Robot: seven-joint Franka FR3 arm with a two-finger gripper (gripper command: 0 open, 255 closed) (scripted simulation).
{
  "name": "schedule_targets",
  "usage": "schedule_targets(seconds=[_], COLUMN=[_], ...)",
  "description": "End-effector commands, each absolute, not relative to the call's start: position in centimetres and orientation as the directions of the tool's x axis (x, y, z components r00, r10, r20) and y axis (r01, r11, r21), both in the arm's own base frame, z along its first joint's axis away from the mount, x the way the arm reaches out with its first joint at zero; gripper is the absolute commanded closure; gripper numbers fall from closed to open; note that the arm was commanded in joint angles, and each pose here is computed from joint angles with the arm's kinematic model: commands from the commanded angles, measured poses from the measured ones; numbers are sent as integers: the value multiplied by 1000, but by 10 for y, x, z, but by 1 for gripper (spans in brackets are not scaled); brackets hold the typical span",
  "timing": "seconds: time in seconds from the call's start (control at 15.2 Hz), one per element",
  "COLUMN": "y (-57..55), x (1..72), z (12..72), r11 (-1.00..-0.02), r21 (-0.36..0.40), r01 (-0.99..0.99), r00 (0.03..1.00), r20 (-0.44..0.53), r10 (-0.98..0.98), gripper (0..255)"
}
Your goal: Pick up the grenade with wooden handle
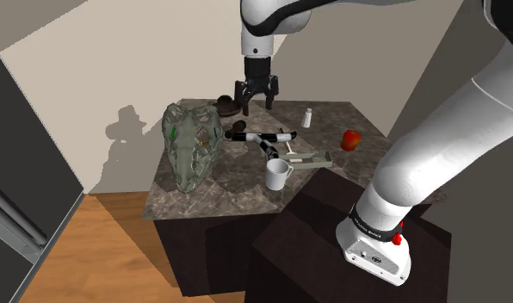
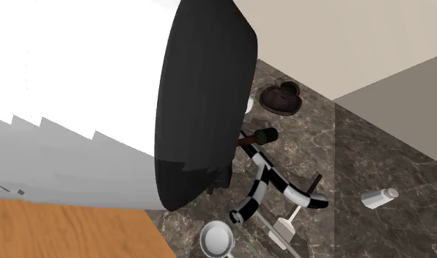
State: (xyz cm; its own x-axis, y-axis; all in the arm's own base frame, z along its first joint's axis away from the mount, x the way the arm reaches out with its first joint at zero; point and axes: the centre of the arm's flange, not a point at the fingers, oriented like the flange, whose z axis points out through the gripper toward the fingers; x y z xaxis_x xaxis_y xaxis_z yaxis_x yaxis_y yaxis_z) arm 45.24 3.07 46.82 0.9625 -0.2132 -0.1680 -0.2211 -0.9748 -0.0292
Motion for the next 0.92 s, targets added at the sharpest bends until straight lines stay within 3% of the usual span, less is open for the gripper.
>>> schedule_targets(seconds=[0.0,0.86], y=[27,-28], x=[474,604], z=[455,355], r11=[-961,-806], r21=[-17,62], r01=[-276,-589], r00=[948,788], r20=[-171,-179], r10=[-269,-589], gripper=[0,0])
